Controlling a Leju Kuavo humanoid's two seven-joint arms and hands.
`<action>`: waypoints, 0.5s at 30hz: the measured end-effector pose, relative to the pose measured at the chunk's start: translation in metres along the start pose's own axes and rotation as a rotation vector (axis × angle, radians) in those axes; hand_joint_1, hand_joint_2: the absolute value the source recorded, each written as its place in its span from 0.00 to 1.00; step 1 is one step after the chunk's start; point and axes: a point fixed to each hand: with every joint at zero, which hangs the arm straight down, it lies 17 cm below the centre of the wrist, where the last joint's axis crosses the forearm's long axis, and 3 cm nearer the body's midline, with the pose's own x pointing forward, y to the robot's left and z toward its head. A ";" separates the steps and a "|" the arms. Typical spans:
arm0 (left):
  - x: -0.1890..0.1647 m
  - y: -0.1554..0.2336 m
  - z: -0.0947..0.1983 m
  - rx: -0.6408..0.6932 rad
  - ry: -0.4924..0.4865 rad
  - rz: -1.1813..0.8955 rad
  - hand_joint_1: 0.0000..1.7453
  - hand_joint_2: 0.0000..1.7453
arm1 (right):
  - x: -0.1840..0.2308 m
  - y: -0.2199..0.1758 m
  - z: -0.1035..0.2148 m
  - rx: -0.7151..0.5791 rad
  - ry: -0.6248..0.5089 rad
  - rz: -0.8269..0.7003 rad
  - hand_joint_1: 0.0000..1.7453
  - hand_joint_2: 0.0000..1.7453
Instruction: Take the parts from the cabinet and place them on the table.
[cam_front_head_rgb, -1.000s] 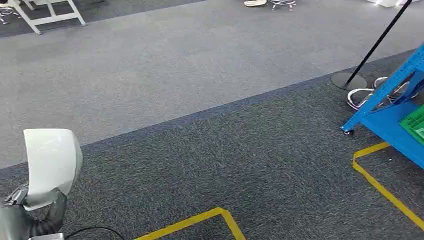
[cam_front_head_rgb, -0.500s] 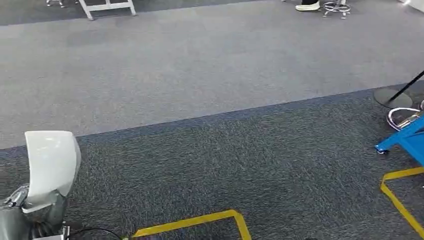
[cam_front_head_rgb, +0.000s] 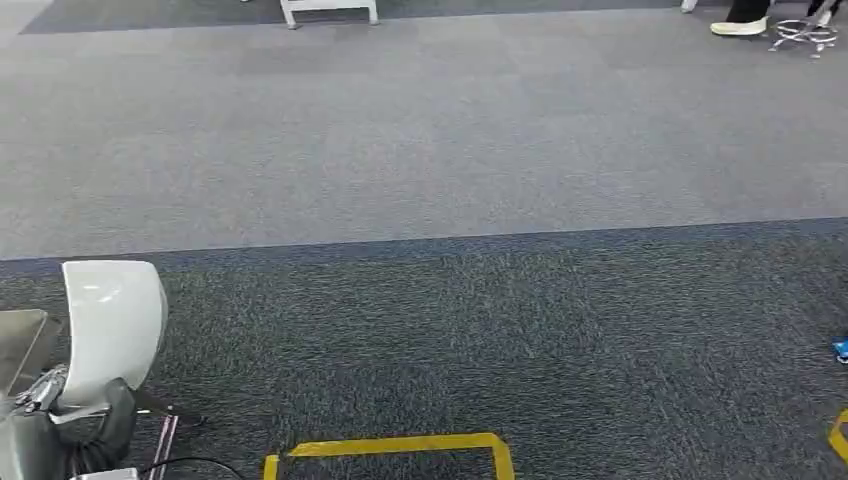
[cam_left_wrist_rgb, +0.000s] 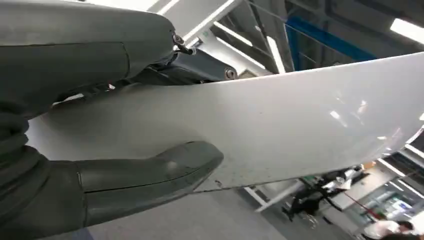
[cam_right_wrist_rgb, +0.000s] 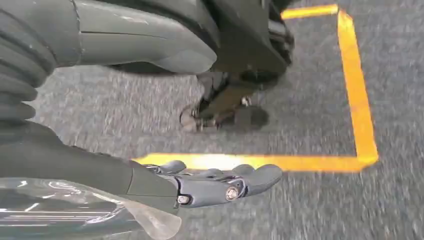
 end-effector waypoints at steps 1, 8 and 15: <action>0.000 0.000 -0.001 0.004 0.000 0.000 1.00 1.00 | -0.001 0.000 0.000 0.000 0.001 -0.001 0.00 1.00; -0.001 0.002 -0.001 0.009 0.005 -0.004 1.00 1.00 | -0.002 0.000 0.001 0.000 0.001 -0.004 0.00 1.00; -0.005 0.005 0.001 0.017 0.024 -0.013 1.00 1.00 | 0.006 -0.001 -0.002 -0.001 -0.012 -0.002 0.00 1.00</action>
